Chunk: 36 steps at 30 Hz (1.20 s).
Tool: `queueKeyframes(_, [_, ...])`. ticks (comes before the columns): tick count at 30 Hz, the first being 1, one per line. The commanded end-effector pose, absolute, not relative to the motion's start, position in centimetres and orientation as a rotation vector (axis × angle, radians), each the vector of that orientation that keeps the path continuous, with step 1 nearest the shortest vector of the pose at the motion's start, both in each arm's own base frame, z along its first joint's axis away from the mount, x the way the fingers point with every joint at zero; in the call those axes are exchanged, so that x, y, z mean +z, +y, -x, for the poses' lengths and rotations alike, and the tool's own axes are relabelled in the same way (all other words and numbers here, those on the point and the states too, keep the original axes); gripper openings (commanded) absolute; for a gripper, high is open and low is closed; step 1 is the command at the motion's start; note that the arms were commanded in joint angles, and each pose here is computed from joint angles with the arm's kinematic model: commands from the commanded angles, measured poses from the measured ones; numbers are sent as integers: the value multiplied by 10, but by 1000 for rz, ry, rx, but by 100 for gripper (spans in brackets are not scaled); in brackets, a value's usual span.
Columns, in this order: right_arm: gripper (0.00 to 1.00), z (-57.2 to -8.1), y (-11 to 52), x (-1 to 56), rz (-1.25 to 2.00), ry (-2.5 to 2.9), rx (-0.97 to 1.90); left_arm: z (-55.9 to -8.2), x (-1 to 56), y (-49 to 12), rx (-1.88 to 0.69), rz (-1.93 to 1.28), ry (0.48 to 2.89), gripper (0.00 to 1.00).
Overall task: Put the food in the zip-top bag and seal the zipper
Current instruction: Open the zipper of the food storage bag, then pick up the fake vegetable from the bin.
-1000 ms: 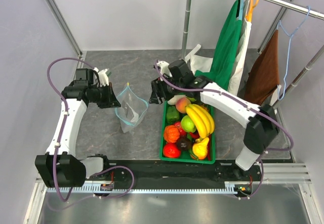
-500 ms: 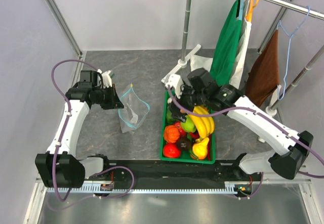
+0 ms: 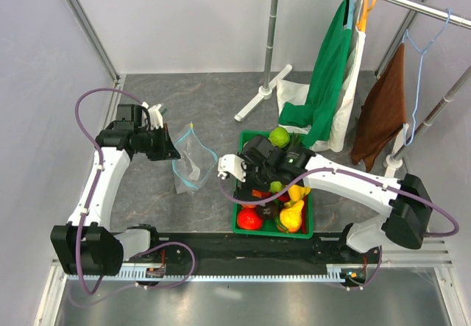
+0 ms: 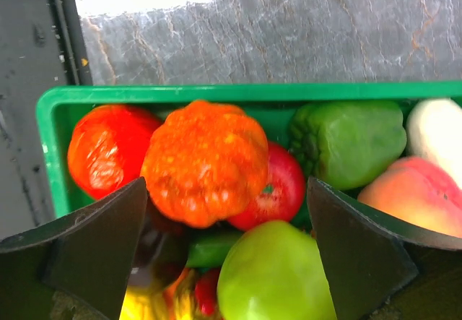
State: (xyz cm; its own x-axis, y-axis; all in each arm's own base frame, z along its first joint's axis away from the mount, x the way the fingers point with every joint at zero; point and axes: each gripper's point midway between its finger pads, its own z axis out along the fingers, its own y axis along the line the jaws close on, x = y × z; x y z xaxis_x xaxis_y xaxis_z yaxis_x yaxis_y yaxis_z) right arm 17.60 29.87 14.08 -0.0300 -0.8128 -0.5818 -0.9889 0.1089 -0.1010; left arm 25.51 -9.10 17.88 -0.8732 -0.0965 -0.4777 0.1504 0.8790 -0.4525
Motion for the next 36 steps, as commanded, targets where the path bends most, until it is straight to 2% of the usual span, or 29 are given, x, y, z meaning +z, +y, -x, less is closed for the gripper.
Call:
queueKeyframes(1, [98,-180,316,141,1789,1784,439,-259,186,-94,-682,-35,2505,2])
queueKeyframes(12, [98,-159,312,115,1966,1790,451,-258,187,-96,-698,-44,2499,2])
queueKeyframes(23, [98,-159,309,109,1995,1796,428,-258,188,-97,-705,-49,2496,2])
queueKeyframes(32, [70,-167,325,149,1892,1750,459,-258,186,-97,-706,-47,2500,2])
queueKeyframes(36, [69,-170,329,168,1848,1732,467,-258,185,-97,-704,-46,2502,2])
